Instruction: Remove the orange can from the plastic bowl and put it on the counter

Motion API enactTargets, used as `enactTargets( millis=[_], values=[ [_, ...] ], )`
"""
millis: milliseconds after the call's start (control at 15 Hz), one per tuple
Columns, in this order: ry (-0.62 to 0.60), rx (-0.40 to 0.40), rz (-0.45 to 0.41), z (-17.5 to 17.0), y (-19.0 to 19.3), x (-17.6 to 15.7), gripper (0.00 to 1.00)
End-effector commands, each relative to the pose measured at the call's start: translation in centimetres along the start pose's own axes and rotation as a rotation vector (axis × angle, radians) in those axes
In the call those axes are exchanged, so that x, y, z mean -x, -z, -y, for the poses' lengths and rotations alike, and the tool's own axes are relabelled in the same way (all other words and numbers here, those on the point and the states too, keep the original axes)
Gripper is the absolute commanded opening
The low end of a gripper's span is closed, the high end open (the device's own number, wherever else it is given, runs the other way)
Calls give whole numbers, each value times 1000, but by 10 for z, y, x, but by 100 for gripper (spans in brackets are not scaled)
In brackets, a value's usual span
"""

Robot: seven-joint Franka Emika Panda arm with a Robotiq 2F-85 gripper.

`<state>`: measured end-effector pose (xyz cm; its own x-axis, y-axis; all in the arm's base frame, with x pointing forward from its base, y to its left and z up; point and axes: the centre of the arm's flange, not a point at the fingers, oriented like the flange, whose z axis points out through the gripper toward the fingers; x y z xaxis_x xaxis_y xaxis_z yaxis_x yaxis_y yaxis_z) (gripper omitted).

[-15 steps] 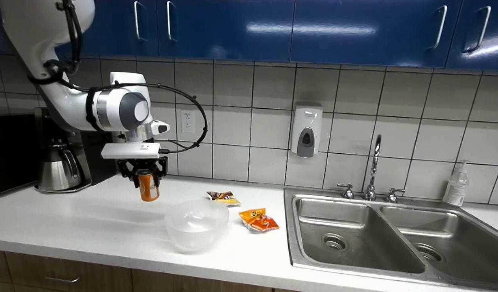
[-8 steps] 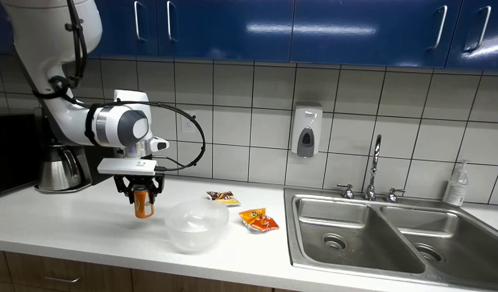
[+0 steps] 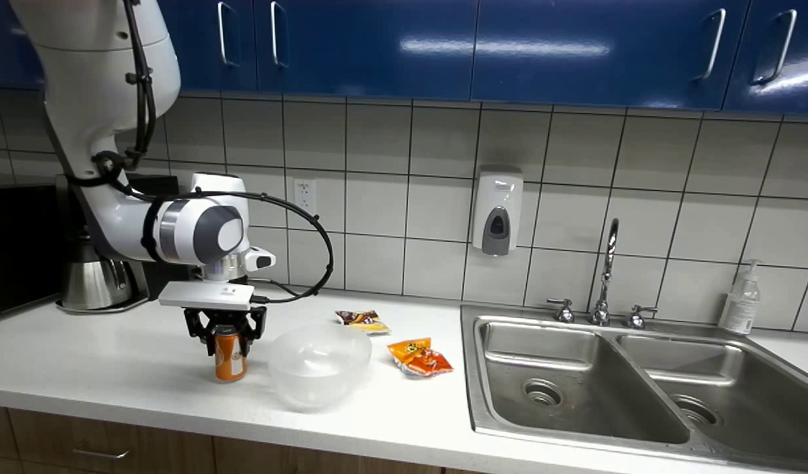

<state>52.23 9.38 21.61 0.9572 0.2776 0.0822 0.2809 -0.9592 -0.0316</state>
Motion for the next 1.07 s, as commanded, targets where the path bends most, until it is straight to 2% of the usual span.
enactTargets(
  millis=[0, 200, 267, 467, 1000],
  values=[
    [6, -9, -8, -4, -4, -2, 39],
    [5, -8, 1, -5, -6, -3, 39],
    [1, -8, 1, -5, -6, -3, 89],
    [1, -5, -2, -6, -5, -3, 100],
    [1, 3, -36, -8, 18, -11, 100]
  ],
)
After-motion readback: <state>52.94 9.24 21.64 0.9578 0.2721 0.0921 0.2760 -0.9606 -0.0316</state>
